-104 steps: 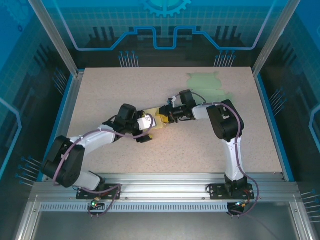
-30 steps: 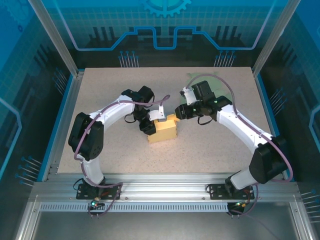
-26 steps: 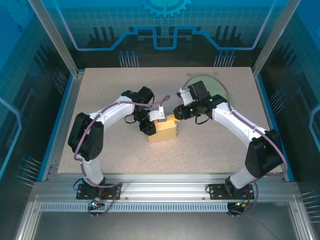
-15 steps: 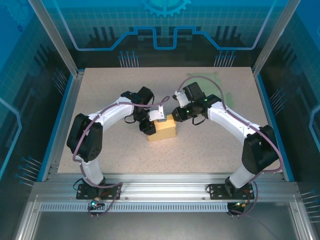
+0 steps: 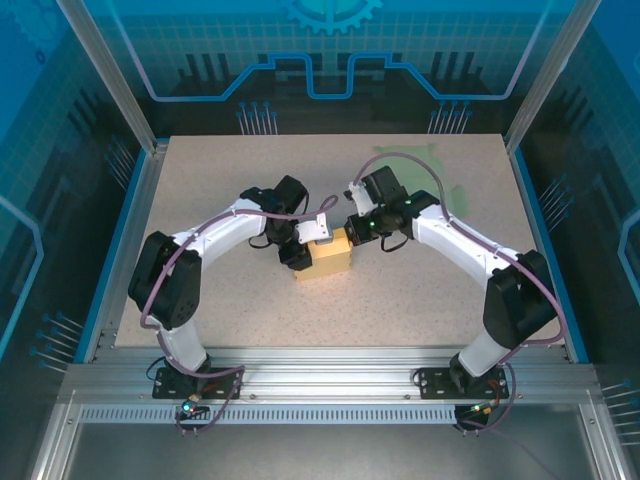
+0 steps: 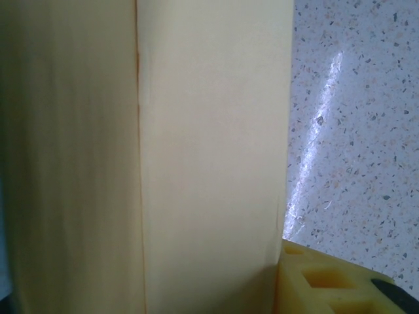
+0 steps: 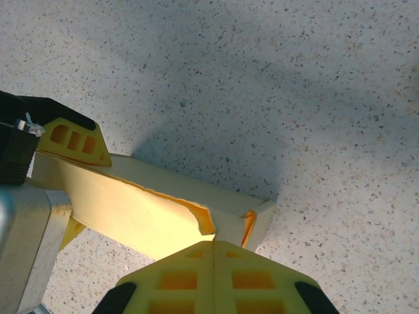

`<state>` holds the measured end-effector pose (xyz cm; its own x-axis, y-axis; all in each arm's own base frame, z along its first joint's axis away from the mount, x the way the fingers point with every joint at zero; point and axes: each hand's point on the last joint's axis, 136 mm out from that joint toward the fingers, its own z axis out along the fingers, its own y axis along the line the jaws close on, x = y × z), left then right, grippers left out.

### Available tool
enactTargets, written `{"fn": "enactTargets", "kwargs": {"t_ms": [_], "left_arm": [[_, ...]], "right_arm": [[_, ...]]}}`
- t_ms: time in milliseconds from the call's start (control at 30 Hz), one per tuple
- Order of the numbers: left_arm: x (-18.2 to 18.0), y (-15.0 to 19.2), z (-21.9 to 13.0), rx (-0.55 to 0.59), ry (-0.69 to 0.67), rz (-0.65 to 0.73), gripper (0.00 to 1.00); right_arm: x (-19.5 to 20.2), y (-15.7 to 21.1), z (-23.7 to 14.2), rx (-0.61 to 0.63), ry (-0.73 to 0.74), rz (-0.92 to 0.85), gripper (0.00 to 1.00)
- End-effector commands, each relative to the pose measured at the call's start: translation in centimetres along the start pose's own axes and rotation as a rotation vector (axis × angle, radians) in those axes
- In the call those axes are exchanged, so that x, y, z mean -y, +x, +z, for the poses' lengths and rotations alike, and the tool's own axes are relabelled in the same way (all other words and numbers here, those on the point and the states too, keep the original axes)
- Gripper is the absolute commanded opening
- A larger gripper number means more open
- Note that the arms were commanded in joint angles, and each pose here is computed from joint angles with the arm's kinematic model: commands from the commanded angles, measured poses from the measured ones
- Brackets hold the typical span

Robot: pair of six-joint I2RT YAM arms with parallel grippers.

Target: Fold the paper box

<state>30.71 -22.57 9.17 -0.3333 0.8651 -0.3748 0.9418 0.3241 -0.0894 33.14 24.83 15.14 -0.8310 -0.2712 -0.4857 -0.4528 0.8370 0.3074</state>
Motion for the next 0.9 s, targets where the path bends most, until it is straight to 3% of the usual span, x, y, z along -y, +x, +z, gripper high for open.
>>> {"fn": "enactTargets", "kwargs": {"t_ms": [0,867], "left_arm": [[-0.6,-0.6,-0.1,0.017,-0.052,0.002,0.43],[-1.0,-0.4,-0.2,0.007,-0.085,0.010,0.44]], "right_arm": [[-1.1,1.0,1.0,-0.024,-0.009,0.041,0.00],[2.0,3.2,1.6,0.013,0.090,0.047,0.00]]}}
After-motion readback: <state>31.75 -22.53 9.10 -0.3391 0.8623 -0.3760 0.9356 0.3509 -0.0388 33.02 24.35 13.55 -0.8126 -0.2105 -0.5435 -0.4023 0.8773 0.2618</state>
